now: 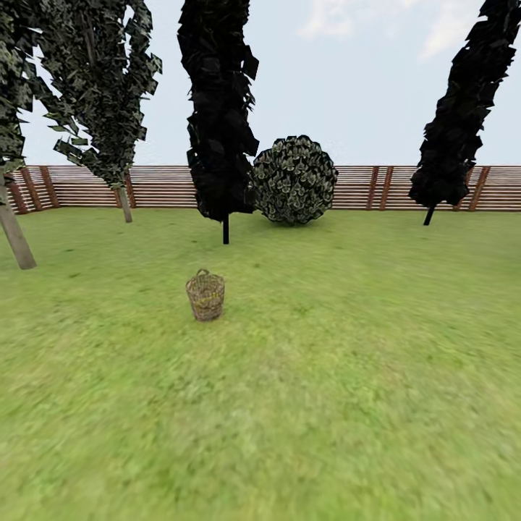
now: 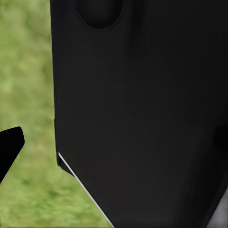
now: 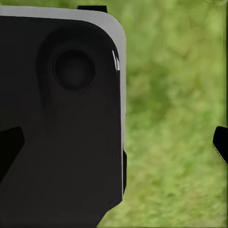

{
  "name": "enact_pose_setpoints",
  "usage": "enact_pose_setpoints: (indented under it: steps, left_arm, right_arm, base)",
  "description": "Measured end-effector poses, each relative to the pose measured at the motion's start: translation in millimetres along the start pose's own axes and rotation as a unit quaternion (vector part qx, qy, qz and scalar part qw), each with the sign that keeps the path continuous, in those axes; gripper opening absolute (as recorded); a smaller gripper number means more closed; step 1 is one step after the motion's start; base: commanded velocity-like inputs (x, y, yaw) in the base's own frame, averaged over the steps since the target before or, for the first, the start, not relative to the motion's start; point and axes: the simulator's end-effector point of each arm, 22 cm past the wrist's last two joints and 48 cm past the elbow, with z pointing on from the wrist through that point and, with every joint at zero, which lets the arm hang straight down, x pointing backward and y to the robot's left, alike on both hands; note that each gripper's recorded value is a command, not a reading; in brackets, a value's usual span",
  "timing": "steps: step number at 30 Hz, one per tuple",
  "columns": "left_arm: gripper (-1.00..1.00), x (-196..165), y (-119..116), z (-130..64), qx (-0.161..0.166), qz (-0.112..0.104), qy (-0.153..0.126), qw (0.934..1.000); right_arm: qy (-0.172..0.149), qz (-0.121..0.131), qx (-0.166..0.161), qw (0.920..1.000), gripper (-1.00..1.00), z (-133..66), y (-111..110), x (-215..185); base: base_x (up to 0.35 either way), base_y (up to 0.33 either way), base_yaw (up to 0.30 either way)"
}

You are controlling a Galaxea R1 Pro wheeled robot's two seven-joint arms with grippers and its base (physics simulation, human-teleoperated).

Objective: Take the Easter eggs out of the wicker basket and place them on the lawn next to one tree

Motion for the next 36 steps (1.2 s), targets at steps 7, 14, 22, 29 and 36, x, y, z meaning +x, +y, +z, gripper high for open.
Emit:
enact_pose_setpoints:
  steps: [7,14,22,29,36]
  left_arm:
    - [1.0,0.0,0.3,0.0,0.0,0.0,0.0,1.0]
    - [1.0,0.0,0.2,0.0,0.0,0.0,0.0,1.0]
    - [1.0,0.2,-0.1,0.0,0.0,0.0,0.0,1.0]
    - [1.0,0.3,-0.1,0.0,0.0,0.0,0.001,1.0]
    - [1.0,0.1,-0.2,0.0,0.0,0.0,0.0,1.0]
  right_arm:
    - [0.0,0.0,-0.001,1.0,1.0,0.0,0.9,0.0]
    - [0.0,-0.001,0.0,1.0,1.0,0.0,-0.1,0.0]
    - [0.0,0.0,0.0,1.0,1.0,0.0,-0.4,0.0]
    - [0.0,0.0,0.001,1.0,1.0,0.0,-1.0,0.0]
    - [0.0,0.0,0.001,1.0,1.0,0.0,-1.5,0.0]
  base:
    - [0.331,0.0,0.0]
    - [0.331,0.0,0.0]
    - [0.331,0.0,0.0]
    - [0.331,0.0,0.0]
    - [0.331,0.0,0.0]
